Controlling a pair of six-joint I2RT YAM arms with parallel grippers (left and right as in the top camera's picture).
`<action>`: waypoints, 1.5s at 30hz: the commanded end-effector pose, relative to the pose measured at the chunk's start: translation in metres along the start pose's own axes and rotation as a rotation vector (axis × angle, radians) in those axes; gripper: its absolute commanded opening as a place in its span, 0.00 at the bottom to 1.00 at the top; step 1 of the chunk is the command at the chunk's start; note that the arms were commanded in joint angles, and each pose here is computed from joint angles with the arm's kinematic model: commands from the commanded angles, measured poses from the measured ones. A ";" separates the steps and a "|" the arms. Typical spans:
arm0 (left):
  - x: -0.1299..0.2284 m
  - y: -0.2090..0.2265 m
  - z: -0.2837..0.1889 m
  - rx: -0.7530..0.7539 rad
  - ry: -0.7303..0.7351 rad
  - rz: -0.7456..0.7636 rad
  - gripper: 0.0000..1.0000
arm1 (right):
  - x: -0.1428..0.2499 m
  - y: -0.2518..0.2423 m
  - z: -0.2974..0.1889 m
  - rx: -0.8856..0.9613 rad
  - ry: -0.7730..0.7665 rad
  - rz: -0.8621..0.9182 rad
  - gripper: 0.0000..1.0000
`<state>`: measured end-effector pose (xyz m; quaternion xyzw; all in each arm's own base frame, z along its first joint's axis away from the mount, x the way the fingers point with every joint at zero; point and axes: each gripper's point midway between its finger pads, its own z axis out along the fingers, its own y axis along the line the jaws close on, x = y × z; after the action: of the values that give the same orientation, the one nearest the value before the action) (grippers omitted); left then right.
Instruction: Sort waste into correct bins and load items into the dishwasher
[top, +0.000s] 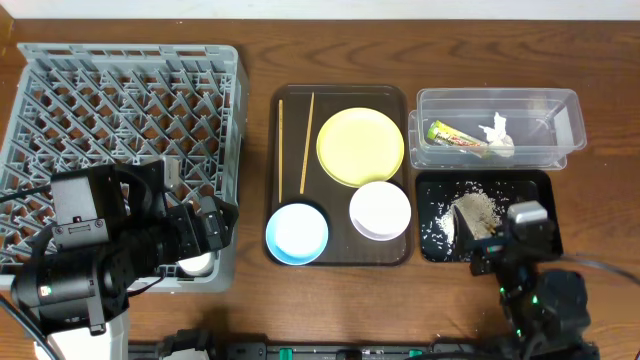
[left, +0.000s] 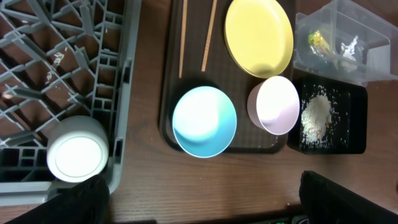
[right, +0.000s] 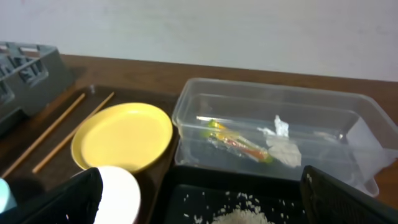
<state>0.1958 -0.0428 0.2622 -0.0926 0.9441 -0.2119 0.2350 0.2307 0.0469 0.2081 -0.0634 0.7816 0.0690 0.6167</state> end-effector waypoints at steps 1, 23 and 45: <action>-0.003 -0.003 -0.004 0.013 -0.013 0.019 0.98 | 0.005 -0.004 -0.001 0.010 -0.091 0.008 0.99; -0.003 -0.003 -0.004 0.013 -0.013 0.019 0.98 | 0.047 -0.006 0.022 0.011 -0.160 0.010 0.99; -0.028 -0.028 -0.002 0.156 -0.088 0.003 0.98 | 0.047 -0.006 0.022 0.010 -0.160 0.010 0.99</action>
<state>0.2115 -0.0470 0.2744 -0.0840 0.9306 -0.2319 0.2703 0.2417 0.0485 0.1571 -0.0566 0.7305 0.0767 0.6762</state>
